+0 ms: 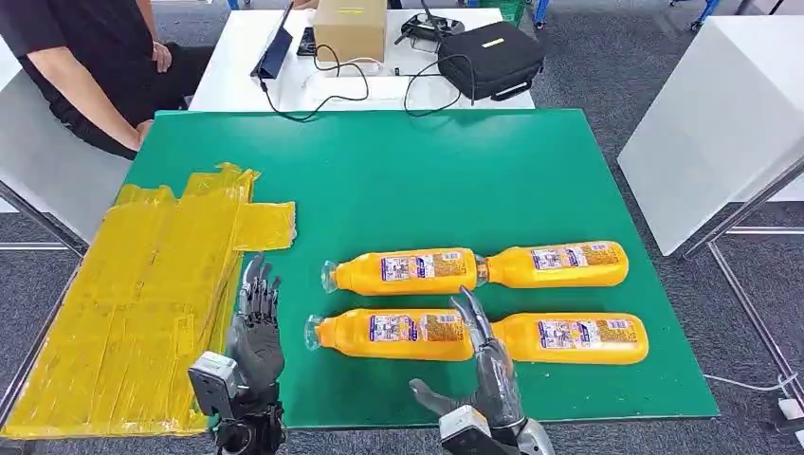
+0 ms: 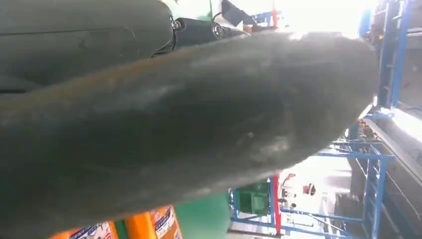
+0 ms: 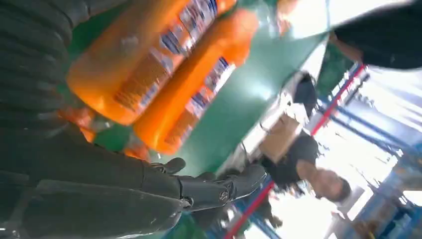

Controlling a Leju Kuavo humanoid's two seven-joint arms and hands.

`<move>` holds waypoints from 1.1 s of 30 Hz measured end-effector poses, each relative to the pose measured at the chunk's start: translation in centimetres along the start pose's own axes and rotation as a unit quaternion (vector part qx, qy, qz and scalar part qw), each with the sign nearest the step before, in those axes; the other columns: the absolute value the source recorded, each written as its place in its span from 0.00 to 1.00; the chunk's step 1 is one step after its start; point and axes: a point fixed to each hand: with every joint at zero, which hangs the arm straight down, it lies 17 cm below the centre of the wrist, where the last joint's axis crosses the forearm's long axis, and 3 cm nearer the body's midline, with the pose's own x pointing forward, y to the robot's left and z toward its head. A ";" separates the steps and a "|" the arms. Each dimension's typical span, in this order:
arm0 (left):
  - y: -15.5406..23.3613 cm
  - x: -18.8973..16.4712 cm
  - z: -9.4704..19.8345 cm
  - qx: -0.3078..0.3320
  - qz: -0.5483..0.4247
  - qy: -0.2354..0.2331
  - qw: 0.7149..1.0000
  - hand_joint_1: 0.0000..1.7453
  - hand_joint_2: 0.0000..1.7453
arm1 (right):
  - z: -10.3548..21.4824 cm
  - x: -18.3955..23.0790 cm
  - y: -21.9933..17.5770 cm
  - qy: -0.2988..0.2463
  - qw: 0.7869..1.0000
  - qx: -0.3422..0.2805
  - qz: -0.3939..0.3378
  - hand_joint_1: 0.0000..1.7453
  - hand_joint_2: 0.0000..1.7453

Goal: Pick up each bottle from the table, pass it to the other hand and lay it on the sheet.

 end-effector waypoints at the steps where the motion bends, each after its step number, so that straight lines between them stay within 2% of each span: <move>1: 0.2 -0.1 0.0 0.001 0.001 0.001 1.000 0.00 0.00 | -0.2 0.1 -0.1 0.000 1.000 -0.005 -0.001 0.00 0.00; 5: 0.9 -0.4 0.1 0.004 -0.002 0.004 1.000 0.00 0.00 | -1.3 0.3 0.2 -0.005 1.000 -0.007 -0.003 0.00 0.00; 6: 1.1 -0.4 0.2 0.003 -0.003 0.004 1.000 0.00 0.00 | -1.6 0.5 0.5 -0.007 1.000 0.000 -0.001 0.00 1.00; 13: 1.7 -0.6 0.2 0.003 -0.017 0.005 1.000 0.00 0.00 | -3.6 0.1 3.3 0.003 0.998 0.052 0.029 0.00 1.00; 20: 1.7 -0.5 0.1 0.002 -0.020 0.003 1.000 0.00 0.00 | -4.2 -0.3 4.1 0.006 0.996 0.066 0.052 0.00 1.00; 25: 0.5 -0.3 -0.5 -0.015 -0.023 -0.003 1.000 0.00 0.00 | -4.2 -2.2 4.8 0.038 0.988 0.096 0.115 0.00 1.00; 33: -2.1 -0.1 -1.8 -0.039 -0.014 -0.013 0.999 0.00 0.00 | -3.1 -5.4 5.6 0.084 0.970 0.144 0.175 0.00 1.00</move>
